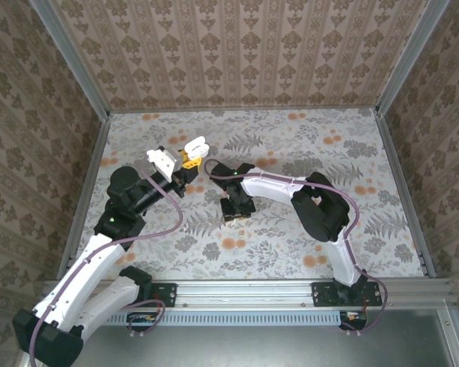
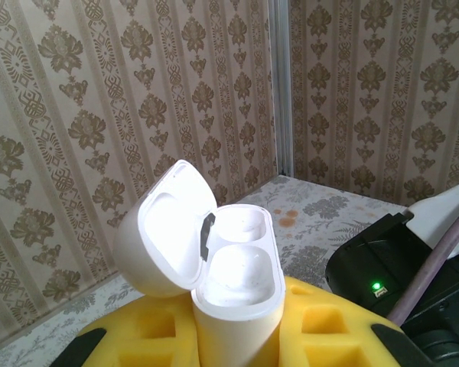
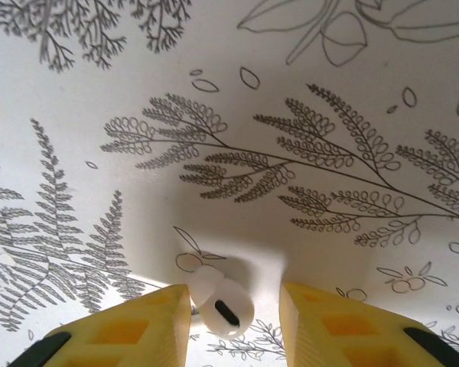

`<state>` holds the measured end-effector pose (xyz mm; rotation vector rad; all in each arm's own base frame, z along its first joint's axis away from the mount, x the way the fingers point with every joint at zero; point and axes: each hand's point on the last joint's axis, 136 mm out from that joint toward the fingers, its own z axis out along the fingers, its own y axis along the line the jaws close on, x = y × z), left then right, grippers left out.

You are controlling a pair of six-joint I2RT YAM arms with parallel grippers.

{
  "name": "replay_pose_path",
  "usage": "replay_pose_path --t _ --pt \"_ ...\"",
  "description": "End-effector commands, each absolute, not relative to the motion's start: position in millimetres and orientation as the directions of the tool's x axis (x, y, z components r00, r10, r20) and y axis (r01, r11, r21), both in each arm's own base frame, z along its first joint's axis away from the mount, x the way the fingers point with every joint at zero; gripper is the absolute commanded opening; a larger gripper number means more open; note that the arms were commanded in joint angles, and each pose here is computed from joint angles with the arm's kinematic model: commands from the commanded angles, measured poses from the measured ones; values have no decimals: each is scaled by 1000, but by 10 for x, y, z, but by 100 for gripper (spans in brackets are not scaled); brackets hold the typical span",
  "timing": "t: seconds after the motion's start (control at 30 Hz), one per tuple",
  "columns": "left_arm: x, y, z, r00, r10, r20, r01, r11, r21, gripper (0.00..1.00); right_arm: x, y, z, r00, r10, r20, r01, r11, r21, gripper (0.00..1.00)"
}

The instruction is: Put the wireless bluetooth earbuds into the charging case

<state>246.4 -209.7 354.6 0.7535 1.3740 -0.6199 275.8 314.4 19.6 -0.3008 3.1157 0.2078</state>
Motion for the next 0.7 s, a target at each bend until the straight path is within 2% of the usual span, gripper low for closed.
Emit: replay_pose_path --t 0.0,0.37,0.5,0.67 --pt "2441 -2040 3735 158 20 -987 755 642 134 11 2684 2974 174 -968 -251 17 -250 967 41 37" --pt "2462 -2058 3740 152 20 -988 758 639 130 11 2702 2865 183 -939 -344 5 -344 939 18 30" --pt "2469 -2066 3735 148 18 -989 760 638 125 11 2702 2936 268 -926 -378 -10 -378 924 56 35" --pt "2469 -2063 3759 151 15 -988 759 639 126 11 2809 3039 415 -886 -456 -89 -462 883 83 47"
